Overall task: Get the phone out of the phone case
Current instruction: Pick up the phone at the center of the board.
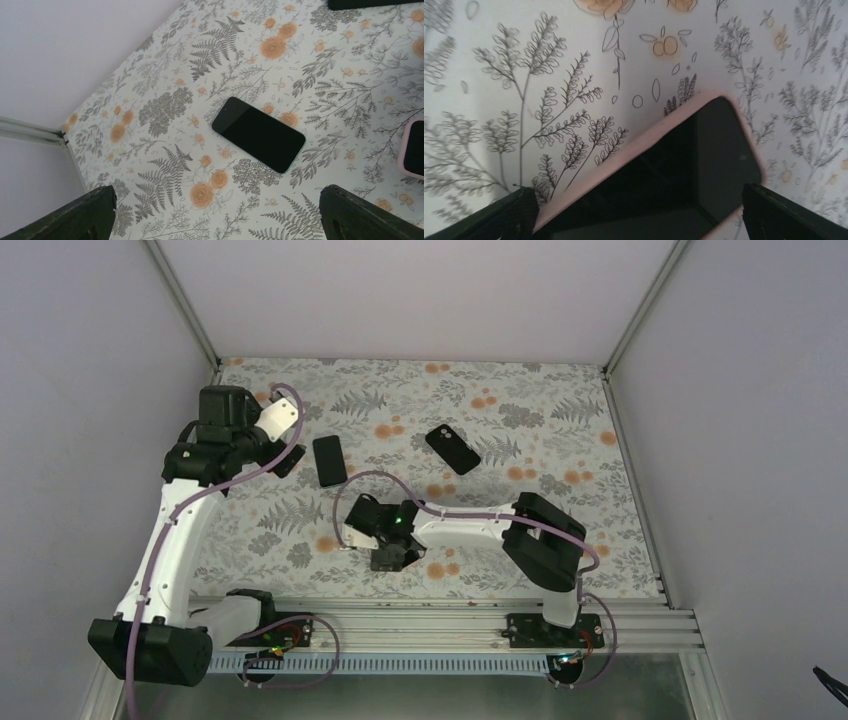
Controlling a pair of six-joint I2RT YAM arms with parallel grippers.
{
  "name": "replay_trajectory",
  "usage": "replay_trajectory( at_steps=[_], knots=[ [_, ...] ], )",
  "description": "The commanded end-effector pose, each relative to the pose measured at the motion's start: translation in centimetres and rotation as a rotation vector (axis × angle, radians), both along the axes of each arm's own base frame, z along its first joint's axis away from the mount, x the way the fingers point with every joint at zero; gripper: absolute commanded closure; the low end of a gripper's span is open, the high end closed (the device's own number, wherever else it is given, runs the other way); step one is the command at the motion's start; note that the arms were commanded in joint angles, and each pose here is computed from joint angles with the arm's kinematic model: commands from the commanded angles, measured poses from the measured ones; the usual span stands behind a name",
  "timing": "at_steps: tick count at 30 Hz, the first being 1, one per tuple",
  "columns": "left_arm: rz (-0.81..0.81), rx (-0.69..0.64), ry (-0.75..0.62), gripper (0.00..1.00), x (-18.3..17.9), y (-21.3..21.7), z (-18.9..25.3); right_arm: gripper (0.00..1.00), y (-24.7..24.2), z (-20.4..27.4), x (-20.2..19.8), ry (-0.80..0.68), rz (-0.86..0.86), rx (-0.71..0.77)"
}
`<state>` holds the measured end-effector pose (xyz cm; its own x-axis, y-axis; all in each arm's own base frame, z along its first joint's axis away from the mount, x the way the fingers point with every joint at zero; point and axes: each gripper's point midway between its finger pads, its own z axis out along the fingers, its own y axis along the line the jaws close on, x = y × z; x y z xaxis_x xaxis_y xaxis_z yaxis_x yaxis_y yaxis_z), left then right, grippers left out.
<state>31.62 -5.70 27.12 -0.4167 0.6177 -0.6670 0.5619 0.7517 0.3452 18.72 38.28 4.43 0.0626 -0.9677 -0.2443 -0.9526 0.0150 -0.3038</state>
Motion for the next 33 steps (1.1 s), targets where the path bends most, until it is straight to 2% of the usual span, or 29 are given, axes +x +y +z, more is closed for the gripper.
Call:
replay_trajectory(
  at_steps=[1,10,17,20,23,25,29,33],
  knots=[
    [0.055,0.003,-0.050,0.00,0.2,1.3,0.4,0.00,-0.7,1.3,3.6,-0.233,-0.032,0.028],
    [0.045,-0.048,-0.066,0.00,1.0,1.2,1.5,0.00,-4.1,1.9,5.3,-0.210,-0.109,0.010],
    [0.026,-0.077,-0.033,0.00,1.1,0.7,0.3,0.00,-7.9,0.3,5.9,-0.052,-0.180,-0.021],
    [0.019,-0.088,-0.017,0.00,1.2,0.5,-0.1,0.00,-8.9,-0.3,5.9,0.058,-0.214,-0.014],
    [0.012,-0.097,-0.003,0.00,1.3,0.3,-0.3,0.00,-8.3,0.3,5.3,0.263,-0.256,0.059],
    [0.008,-0.101,0.003,0.00,1.3,0.2,-0.2,0.00,-7.7,1.6,5.3,0.332,-0.278,0.106],
    [0.015,-0.090,-0.001,0.00,1.2,0.5,-0.2,0.00,-6.1,3.7,5.0,0.383,-0.324,0.177],
    [0.052,-0.070,0.017,0.00,1.6,1.2,-1.1,0.00,-5.2,2.7,4.6,0.336,-0.335,0.131]
  ],
)
